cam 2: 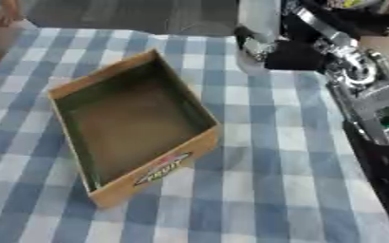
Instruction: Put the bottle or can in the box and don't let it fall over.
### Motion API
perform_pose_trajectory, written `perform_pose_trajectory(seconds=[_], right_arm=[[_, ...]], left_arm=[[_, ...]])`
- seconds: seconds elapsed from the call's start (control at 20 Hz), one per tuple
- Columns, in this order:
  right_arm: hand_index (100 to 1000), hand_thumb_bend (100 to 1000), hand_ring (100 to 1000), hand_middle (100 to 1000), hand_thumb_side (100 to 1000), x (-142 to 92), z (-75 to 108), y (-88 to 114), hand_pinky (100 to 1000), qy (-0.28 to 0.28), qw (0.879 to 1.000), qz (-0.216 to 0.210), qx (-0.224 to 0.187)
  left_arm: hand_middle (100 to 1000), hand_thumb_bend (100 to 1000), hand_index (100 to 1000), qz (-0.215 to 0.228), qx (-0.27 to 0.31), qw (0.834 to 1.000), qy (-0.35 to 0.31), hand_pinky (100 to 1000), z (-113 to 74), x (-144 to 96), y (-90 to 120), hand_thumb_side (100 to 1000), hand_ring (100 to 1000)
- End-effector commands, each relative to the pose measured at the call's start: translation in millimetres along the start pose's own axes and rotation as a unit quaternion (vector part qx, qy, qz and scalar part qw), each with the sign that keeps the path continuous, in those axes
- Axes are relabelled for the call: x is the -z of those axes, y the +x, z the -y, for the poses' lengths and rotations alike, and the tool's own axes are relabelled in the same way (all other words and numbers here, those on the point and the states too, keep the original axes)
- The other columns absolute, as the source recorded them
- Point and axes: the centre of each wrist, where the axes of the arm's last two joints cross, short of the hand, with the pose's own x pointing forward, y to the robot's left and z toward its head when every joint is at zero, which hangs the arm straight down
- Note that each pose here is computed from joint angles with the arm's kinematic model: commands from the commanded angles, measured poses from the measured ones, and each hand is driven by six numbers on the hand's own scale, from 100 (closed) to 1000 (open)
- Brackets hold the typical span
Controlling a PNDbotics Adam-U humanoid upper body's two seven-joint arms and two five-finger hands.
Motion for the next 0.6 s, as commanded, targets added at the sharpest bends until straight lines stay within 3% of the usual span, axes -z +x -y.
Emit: perform_pose_trajectory(seconds=[0.05, 0.6], right_arm=[[423, 100, 1000, 1000, 297, 12, -2.0, 3, 971, 0.006, 1.0, 0.001, -0.012], [426, 100, 1000, 1000, 296, 47, -34.7, -3, 965, 0.028, 1.0, -0.009, -0.004]], left_arm=[[892, 100, 949, 0.015, 0.015, 1.0, 0.009, 1000, -7.9, 4, 11, 717, 631], [892, 100, 949, 0.022, 0.01, 0.999, 0.046, 1000, -11.0, 7, 16, 718, 630]])
